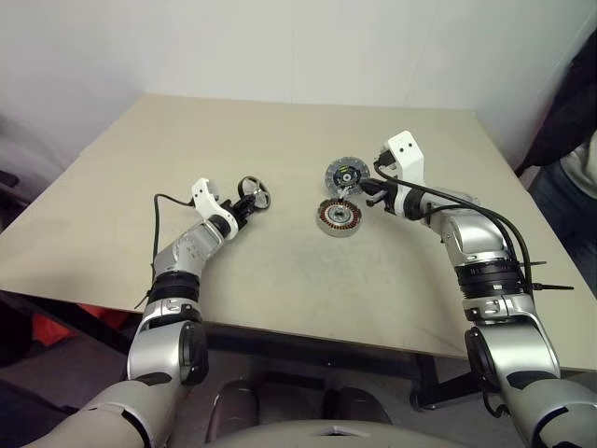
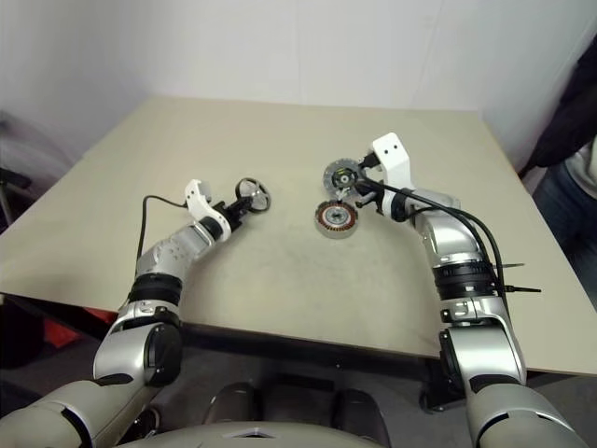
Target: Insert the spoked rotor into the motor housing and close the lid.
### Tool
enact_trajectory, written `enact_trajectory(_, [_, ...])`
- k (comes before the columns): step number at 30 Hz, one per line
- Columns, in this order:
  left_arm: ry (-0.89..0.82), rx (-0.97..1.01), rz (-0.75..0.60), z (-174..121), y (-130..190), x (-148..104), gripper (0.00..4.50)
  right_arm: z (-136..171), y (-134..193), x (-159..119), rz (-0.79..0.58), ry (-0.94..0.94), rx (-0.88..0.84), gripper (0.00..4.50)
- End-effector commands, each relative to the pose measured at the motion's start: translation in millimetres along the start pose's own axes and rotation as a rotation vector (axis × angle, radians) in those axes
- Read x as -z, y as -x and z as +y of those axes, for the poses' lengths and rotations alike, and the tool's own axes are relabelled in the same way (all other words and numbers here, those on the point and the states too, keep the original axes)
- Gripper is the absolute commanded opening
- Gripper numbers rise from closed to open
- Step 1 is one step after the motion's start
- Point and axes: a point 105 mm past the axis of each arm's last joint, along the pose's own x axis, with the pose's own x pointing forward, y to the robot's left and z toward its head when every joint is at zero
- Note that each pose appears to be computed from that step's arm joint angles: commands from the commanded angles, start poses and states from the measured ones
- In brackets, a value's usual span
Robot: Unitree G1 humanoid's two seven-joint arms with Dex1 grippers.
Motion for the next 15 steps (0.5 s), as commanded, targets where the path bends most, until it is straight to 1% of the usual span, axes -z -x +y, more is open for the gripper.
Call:
enact_trajectory(1, [-0.007, 0.062, 0.032, -15.0, 0.0, 5.9, 0.44, -14.1, 6.8, -19.7, -0.044, 0.032, 0.054, 0.00])
enact_trajectory(3, [0.027, 0.101, 0.044, -24.0, -0.3, 9.9, 0.44, -20.6, 8.1, -17.2, -0.029, 0.037, 0.083, 0.00])
enact_trajectory(6, [0.144, 0.216, 0.069, -48.5, -0.2, 17.0, 0.44, -32.5, 10.0, -11.2, 0.004, 0.053, 0.139, 0.00])
enact_trajectory(10, [0.407, 0.415, 0.087, -87.3, 2.2, 16.0, 0.44, -38.1, 10.6, -6.8, 0.021, 0.056, 0.163, 0.00])
enact_trajectory(13, [0.524, 0.509, 0.145, -110.5, 1.6, 21.2, 0.44, -38.7, 11.4, -5.1, 0.025, 0.062, 0.170, 0.00])
enact_trajectory(15, [0.559, 0.533, 0.190, -118.9, -0.6, 27.4, 0.44, -39.2, 12.3, -4.1, 0.027, 0.063, 0.173, 0.00])
